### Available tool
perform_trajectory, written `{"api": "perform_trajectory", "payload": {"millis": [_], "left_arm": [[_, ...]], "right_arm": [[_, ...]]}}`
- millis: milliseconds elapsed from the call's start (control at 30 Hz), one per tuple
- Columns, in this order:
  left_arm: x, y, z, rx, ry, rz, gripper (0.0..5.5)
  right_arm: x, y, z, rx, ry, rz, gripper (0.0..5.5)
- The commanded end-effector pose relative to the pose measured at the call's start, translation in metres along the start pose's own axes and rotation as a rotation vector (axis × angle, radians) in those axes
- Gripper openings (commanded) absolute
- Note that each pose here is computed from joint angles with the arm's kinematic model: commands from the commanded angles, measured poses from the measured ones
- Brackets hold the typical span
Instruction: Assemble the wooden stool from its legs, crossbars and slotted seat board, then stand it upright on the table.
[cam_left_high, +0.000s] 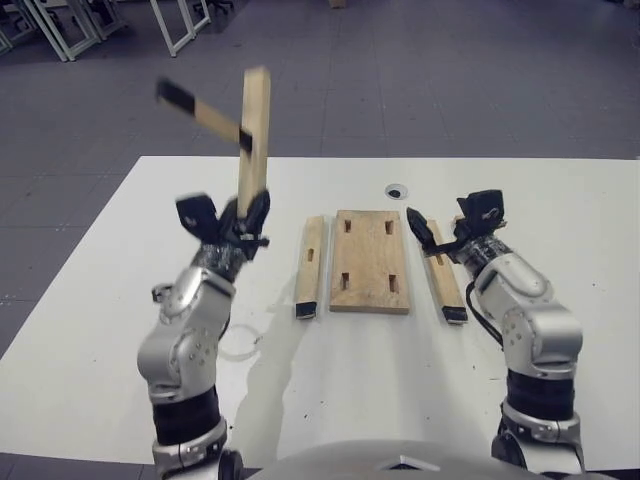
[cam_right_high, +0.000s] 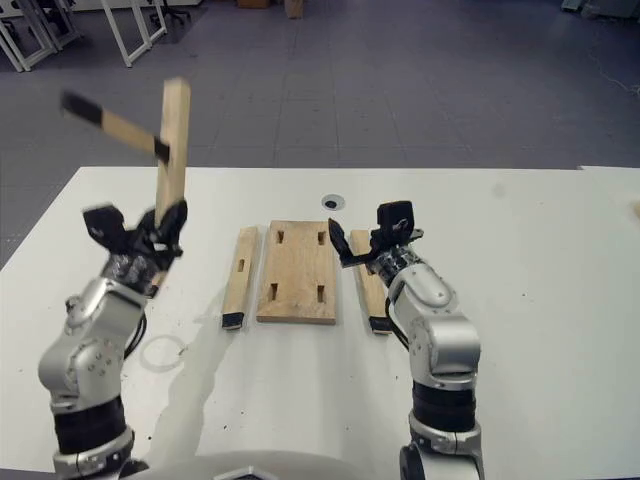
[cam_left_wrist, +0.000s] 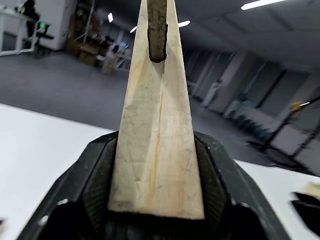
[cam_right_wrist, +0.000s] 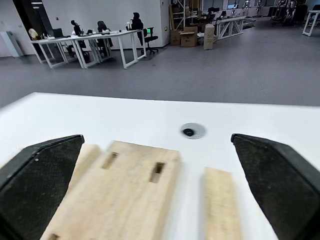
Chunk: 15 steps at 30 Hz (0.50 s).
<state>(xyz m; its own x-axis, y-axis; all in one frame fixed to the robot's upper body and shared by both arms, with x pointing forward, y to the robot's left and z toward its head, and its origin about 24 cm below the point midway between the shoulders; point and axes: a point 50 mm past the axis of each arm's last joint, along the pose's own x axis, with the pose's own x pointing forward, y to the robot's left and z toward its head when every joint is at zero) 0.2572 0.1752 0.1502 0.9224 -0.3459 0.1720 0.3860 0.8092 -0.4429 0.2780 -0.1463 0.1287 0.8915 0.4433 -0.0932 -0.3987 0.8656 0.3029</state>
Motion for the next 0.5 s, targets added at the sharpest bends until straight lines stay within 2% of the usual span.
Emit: {"api": "perform_trajectory", "payload": {"millis": [33, 133, 267, 500], "left_arm": [[0.003, -0.015, -0.012, -0.27, 0.167, -0.35, 2.04], [0.003, -0.018, -0.013, -0.336, 0.232, -0.46, 2.04], [0.003, -0.038, -0.01, -0.417, 0.274, -0.615, 2.04], [-0.002, -0.047, -0.016, -0.497, 0.33, -0.681, 2.04]], "right_arm": [[0.009, 0.023, 0.026, 0.422, 0.049, 0.452, 5.5], [0.006, 0.033, 0.05, 0.5, 0.062, 0.686, 5.5], [0.001, 0.047, 0.055, 0.545, 0.108, 0.844, 5.5], [0.001, 0.054, 0.055, 0.563, 0.123, 0.859, 5.5]]}}
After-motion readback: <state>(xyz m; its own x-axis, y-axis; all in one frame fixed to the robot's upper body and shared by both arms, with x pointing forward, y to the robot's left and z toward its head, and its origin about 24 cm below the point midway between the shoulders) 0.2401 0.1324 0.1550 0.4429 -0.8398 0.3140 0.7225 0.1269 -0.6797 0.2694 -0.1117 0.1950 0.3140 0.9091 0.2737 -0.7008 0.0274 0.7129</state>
